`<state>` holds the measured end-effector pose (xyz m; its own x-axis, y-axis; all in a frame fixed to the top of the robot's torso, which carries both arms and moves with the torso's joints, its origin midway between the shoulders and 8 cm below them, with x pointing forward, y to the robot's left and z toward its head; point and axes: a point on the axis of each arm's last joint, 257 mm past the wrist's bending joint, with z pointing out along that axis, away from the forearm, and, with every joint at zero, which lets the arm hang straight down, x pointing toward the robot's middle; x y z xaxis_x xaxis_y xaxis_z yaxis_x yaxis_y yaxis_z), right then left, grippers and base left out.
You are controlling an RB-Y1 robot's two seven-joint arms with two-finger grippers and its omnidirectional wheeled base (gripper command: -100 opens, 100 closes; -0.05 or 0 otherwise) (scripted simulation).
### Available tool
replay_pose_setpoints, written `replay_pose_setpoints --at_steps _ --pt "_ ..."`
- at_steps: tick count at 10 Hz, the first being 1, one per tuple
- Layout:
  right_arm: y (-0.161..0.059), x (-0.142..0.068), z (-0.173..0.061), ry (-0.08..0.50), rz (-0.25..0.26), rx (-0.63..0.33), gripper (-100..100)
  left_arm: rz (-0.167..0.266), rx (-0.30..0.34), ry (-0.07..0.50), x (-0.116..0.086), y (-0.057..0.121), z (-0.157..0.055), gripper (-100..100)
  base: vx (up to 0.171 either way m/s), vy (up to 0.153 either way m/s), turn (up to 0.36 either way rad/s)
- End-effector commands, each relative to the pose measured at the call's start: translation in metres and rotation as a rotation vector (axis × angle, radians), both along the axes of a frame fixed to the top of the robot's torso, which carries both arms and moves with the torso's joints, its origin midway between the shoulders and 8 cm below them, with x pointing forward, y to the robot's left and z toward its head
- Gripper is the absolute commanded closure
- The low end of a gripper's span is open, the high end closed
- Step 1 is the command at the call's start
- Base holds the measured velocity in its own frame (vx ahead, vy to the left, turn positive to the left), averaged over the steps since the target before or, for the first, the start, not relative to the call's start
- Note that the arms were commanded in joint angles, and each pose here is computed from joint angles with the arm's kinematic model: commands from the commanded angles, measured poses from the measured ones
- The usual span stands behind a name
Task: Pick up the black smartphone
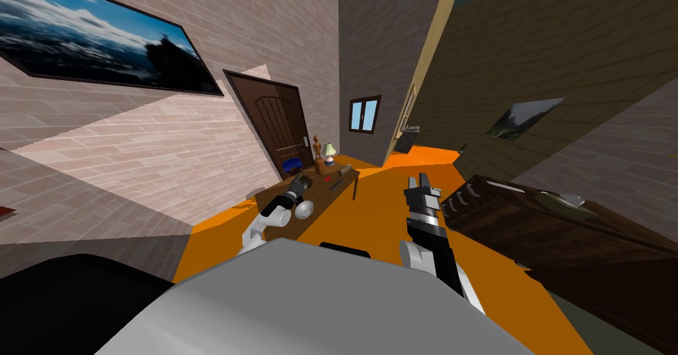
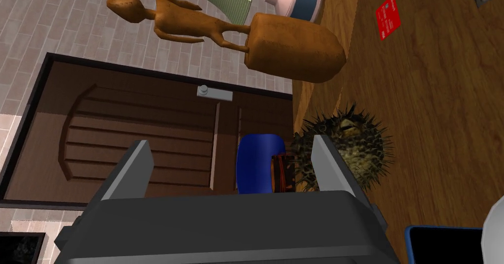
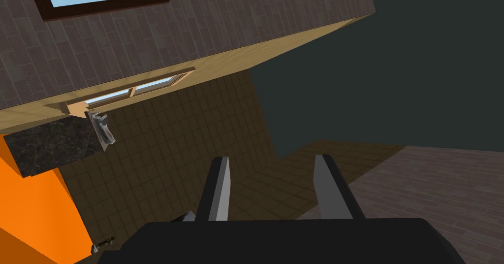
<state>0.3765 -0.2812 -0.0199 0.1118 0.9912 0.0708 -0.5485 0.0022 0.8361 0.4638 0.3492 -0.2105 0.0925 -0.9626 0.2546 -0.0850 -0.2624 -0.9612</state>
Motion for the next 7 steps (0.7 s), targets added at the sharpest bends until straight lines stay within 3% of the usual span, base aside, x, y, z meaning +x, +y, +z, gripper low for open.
replay_pose_setpoints --at_steps 1,2,6,7 --pt "0.0 0.0 0.0 0.0 0.0 0.0 0 0.004 -0.022 0.047 0.0 0.005 -0.015 -100 0.013 0.004 -0.028" --pt "0.0 0.0 0.0 0.0 0.0 0.0 0 0.015 -0.059 0.097 0.001 0.014 -0.03 -100 0.017 0.002 -0.047" --pt "0.0 0.0 0.0 0.0 0.0 0.0 0 0.027 -0.101 0.176 0.001 0.022 -0.052 -100 0.013 0.003 -0.028" --pt "0.0 0.0 0.0 0.0 0.0 0.0 0 0.043 -0.142 0.221 0.001 0.031 -0.065 -100 0.011 0.0 -0.044"
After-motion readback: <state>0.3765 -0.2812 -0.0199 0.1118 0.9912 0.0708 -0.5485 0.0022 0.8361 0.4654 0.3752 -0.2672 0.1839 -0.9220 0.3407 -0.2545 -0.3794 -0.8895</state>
